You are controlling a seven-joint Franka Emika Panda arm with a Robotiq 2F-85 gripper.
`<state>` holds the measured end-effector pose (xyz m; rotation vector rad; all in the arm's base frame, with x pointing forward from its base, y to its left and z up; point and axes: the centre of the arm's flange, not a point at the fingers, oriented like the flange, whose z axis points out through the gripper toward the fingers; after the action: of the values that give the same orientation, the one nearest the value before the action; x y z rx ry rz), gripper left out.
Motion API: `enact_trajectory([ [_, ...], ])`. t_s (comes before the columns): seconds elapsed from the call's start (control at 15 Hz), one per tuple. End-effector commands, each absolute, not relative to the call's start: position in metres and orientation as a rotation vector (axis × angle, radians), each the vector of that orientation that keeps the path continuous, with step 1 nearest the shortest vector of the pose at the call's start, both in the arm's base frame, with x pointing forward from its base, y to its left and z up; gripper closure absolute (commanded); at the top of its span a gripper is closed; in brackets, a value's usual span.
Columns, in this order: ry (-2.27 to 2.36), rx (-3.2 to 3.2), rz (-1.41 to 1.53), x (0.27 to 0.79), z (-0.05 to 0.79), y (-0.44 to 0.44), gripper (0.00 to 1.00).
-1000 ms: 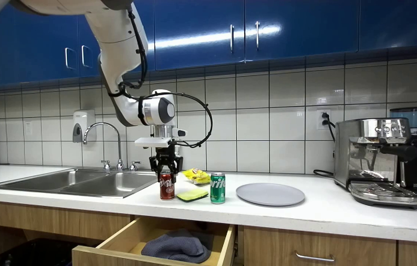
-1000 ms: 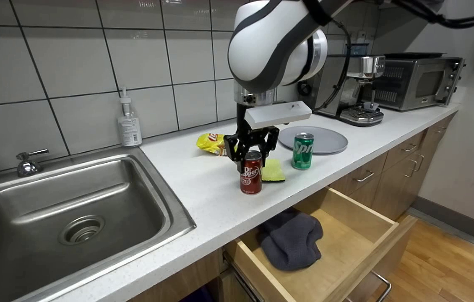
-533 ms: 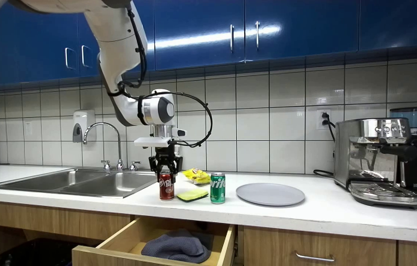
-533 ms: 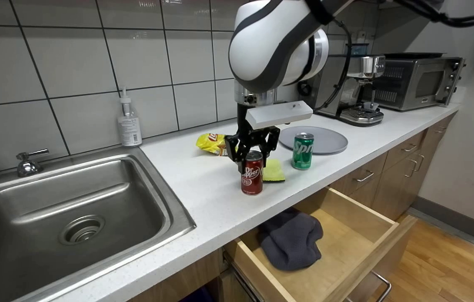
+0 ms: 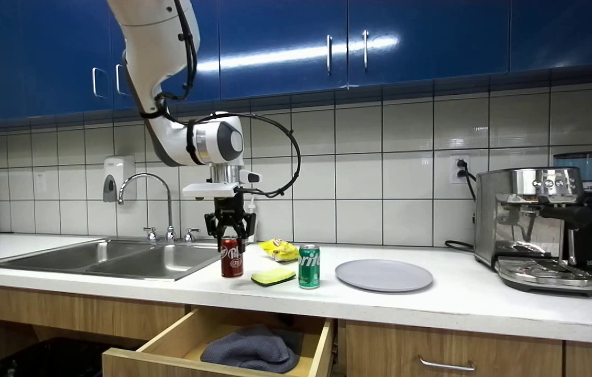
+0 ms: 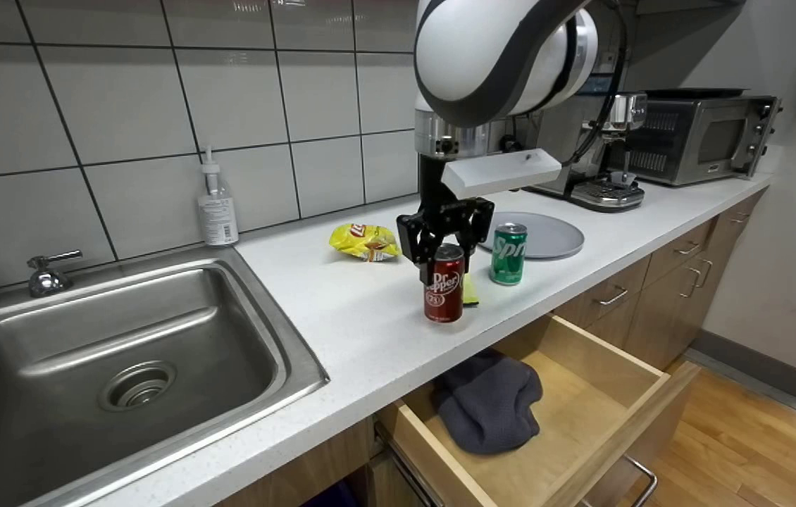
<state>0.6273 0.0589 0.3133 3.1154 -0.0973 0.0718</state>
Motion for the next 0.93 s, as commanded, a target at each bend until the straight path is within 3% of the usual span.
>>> enact_trajectory([
  [0.0,-0.071,3.098,0.098,0.583,0.338,0.051,0.62],
  [0.87,-0.133,3.072,0.069,0.51,0.299,0.027,0.62],
])
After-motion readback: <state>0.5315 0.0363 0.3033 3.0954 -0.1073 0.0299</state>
